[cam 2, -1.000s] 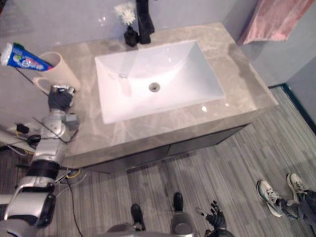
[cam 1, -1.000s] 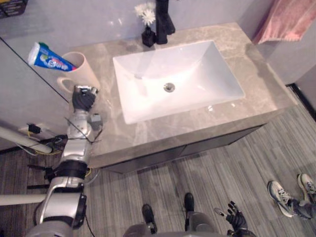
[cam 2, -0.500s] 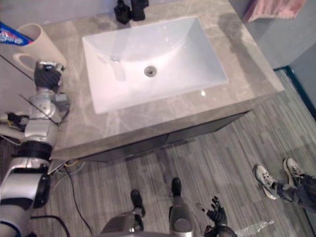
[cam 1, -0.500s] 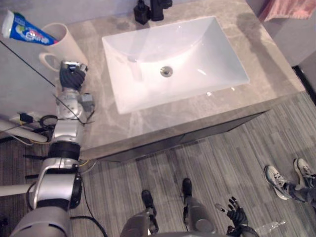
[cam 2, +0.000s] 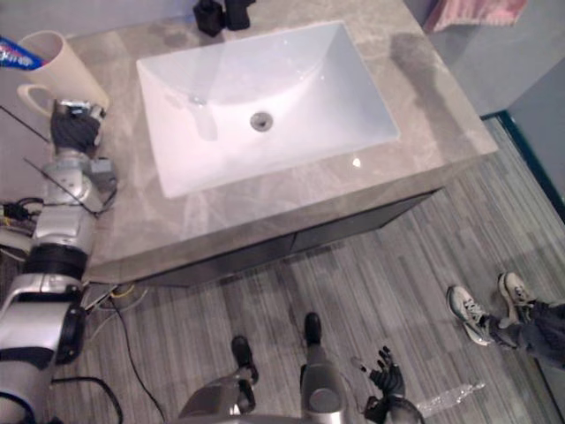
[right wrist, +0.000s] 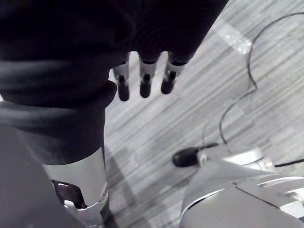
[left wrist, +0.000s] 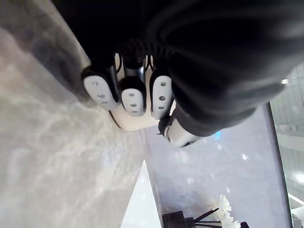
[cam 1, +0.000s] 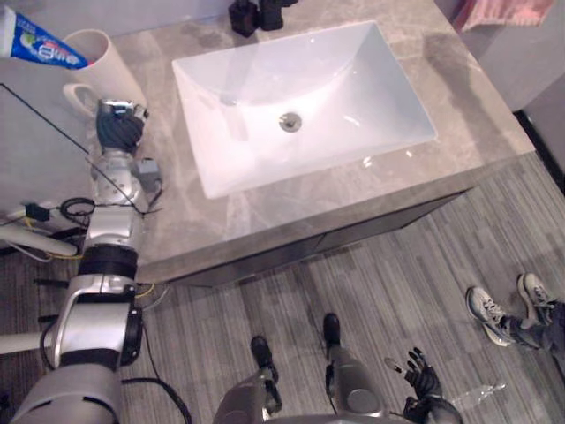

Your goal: Organize washtable

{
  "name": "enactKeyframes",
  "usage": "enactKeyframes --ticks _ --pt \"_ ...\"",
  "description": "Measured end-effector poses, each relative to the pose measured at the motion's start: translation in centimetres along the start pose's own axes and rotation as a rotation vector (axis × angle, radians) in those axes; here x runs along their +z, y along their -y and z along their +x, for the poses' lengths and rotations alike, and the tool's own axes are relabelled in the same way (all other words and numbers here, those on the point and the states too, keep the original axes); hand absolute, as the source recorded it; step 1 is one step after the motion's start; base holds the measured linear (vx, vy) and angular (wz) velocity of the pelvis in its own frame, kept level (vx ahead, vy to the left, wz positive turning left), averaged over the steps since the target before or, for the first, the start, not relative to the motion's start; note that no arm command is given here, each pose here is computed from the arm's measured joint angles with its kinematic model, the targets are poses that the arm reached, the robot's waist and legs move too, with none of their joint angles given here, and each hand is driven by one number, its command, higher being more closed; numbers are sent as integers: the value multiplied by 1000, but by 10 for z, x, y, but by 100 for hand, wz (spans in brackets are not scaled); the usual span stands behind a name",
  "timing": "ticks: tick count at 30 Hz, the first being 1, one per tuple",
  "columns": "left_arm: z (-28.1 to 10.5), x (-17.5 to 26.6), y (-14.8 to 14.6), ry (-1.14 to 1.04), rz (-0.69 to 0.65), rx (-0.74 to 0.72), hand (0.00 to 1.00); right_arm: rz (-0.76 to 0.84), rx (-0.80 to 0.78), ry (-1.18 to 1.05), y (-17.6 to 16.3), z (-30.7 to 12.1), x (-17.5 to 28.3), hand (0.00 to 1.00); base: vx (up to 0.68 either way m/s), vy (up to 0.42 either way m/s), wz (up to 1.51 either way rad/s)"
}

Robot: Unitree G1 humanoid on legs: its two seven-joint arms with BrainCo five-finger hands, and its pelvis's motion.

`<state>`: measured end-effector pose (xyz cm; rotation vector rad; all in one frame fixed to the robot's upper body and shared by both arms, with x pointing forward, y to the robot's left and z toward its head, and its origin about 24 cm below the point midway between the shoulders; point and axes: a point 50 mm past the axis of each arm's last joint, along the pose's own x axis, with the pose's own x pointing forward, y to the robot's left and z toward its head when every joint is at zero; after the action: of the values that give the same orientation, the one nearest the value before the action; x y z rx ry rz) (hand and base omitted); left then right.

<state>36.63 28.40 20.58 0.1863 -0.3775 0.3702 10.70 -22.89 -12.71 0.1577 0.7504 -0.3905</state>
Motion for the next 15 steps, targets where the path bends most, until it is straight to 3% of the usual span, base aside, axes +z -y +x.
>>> enactKeyframes --ticks 6,15 --pt "-9 5 24 41 -38 -70 100 0 -2 -3 1 0 -1 0 -19 -1 14" --pt "-68 24 88 181 -270 -288 100 -13 13 -19 -1 -1 -5 0 -1 3 16"
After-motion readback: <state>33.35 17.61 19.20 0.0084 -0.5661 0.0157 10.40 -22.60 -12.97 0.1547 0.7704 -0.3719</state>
